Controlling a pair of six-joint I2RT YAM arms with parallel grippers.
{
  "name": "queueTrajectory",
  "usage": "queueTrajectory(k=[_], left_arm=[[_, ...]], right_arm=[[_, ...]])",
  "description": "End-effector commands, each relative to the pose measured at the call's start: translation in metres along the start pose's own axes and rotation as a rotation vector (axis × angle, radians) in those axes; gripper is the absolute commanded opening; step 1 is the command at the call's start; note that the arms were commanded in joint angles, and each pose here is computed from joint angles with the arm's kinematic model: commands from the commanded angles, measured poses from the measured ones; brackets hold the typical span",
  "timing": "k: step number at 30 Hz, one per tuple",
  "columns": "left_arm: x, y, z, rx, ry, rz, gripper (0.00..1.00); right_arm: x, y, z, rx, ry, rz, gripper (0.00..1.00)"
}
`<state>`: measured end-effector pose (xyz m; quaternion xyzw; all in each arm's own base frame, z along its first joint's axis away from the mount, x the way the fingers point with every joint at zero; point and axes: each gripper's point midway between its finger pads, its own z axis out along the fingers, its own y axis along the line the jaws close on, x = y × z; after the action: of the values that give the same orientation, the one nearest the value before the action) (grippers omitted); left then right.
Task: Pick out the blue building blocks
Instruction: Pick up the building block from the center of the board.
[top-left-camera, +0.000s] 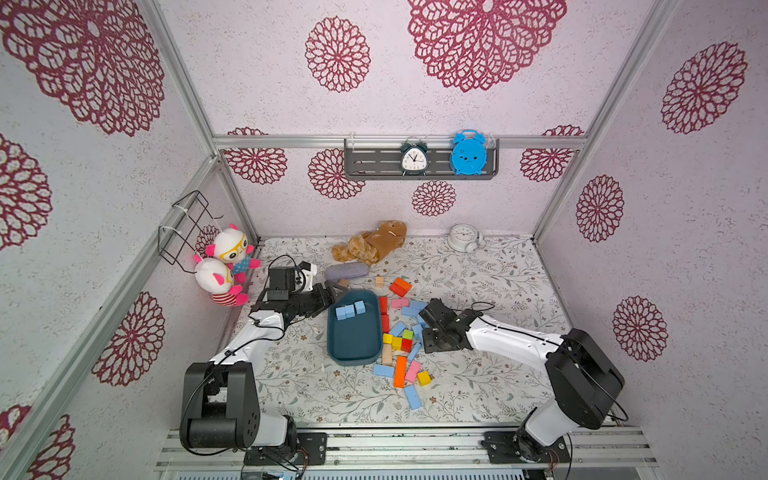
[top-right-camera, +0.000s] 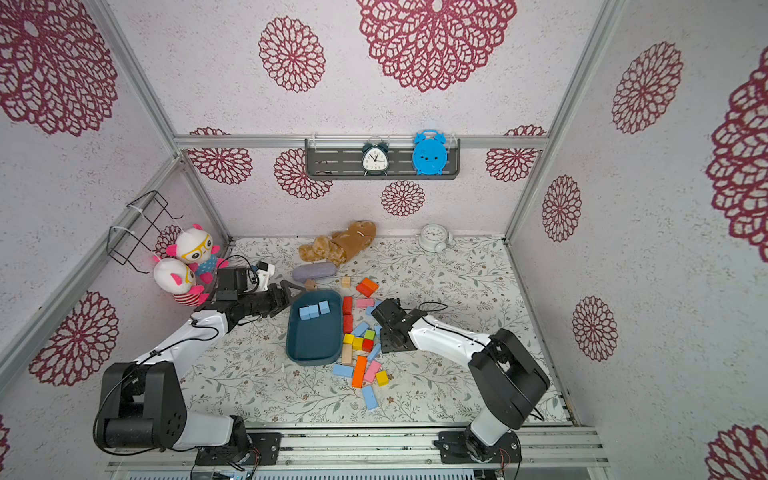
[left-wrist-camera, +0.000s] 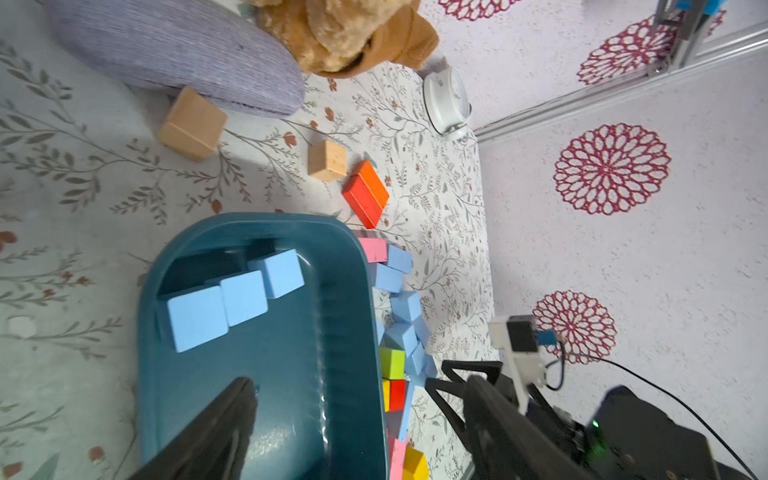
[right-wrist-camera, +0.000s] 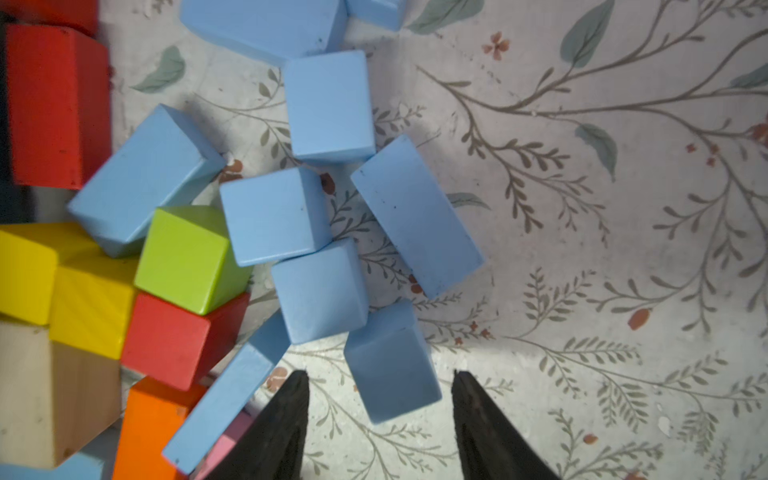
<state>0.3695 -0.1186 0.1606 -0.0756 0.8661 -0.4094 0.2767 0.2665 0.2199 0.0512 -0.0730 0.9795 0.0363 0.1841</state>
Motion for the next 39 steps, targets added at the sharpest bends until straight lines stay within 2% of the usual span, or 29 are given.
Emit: queueTrajectory(k=[1, 5, 9, 11, 14, 17, 19, 21, 24, 26, 28, 33, 35, 39], left_arm=[[-0.001, -0.025, -0.002, 0.088, -0.002, 0.089, 0.83], [0.002, -0.025, 0.001, 0.078, 0.010, 0.095, 0.83], [0.003, -0.024, 0.003, 0.079, 0.015, 0.097, 0.83], [0.004, -0.026, 0.003, 0.091, 0.015, 0.111, 0.82], [0.002, -0.036, 0.000, 0.105, 0.020, 0.174, 0.81], [-0.002, -0.057, -0.004, 0.120, 0.055, 0.321, 0.72], [-0.001, -0.072, -0.004, 0.110, 0.099, 0.461, 0.71], [0.006, -0.091, -0.001, 0.099, 0.142, 0.669, 0.73], [0.028, -0.108, 0.007, 0.123, 0.249, 0.978, 0.73], [0.043, -0.114, 0.011, 0.174, 0.309, 1.136, 0.71], [0.047, -0.116, 0.016, 0.188, 0.320, 1.260, 0.71], [0.041, -0.113, 0.033, 0.151, 0.314, 1.421, 0.73], [0.044, -0.116, 0.035, 0.187, 0.309, 1.467, 0.71], [0.054, -0.129, 0.041, 0.256, 0.304, 1.462, 0.70]], right_arm=[[-0.003, 0.000, 0.005, 0.017, 0.016, -0.031, 0.57], [0.001, -0.002, 0.011, 0.032, 0.048, -0.038, 0.54], [0.002, -0.002, 0.011, 0.027, 0.045, -0.028, 0.39], [-0.001, -0.003, 0.006, 0.025, 0.020, -0.017, 0.33], [-0.014, -0.001, -0.011, -0.020, -0.067, 0.022, 0.30], [-0.031, 0.014, -0.036, -0.165, -0.189, 0.076, 0.28], [-0.043, 0.029, -0.056, -0.308, -0.266, 0.115, 0.28], [-0.056, 0.048, -0.078, -0.481, -0.331, 0.149, 0.28], [-0.070, 0.064, -0.101, -0.643, -0.373, 0.186, 0.28], [-0.077, 0.071, -0.109, -0.710, -0.369, 0.212, 0.29], [-0.083, 0.077, -0.114, -0.772, -0.356, 0.243, 0.29], [-0.091, 0.094, -0.124, -0.933, -0.314, 0.278, 0.30], [-0.093, 0.098, -0.127, -0.979, -0.305, 0.288, 0.29], [-0.097, 0.102, -0.127, -1.034, -0.293, 0.314, 0.30]])
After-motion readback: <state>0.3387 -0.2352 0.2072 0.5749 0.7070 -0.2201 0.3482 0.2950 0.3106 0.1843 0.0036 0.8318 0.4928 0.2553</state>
